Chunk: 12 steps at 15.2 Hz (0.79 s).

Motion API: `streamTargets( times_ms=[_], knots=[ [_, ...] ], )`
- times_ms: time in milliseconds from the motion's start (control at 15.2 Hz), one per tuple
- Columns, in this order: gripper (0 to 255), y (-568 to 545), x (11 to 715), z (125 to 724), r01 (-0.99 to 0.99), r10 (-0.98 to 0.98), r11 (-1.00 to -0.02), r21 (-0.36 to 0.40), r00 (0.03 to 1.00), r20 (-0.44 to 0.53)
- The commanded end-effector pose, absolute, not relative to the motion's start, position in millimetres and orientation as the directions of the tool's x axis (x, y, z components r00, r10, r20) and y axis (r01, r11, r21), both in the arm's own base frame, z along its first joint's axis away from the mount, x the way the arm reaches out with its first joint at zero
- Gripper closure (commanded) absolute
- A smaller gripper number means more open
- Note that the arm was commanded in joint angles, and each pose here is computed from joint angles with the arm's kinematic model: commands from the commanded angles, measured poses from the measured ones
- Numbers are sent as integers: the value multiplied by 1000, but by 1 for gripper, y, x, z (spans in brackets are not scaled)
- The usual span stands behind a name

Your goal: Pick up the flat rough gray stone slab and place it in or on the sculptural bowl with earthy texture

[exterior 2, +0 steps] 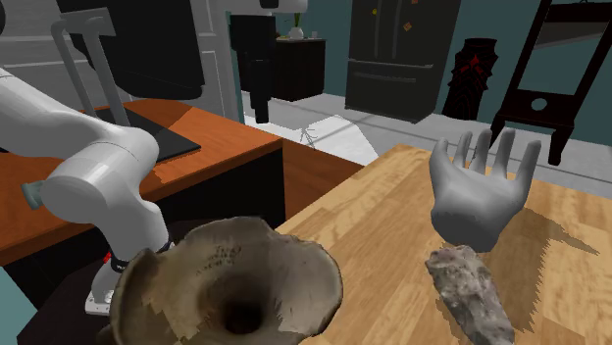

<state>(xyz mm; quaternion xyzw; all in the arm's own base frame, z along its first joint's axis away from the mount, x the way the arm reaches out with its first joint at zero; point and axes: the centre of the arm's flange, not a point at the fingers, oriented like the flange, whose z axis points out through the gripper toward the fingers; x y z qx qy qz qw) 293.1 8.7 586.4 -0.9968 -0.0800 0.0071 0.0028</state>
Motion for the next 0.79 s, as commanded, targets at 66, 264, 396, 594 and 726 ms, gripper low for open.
streamTargets(
  times_ms=[66,264,396,594,726],
  knots=[
    [0,-3,295,582,194,194,-981,-2,981,-13],
    [0,-36,303,567,294,294,-956,12,956,-14],
    [0,-58,311,558,360,360,-933,22,933,-15],
    [0,-90,325,545,455,454,-890,35,891,-18],
    [0,-111,336,536,515,515,-856,45,857,-21]
  ],
)
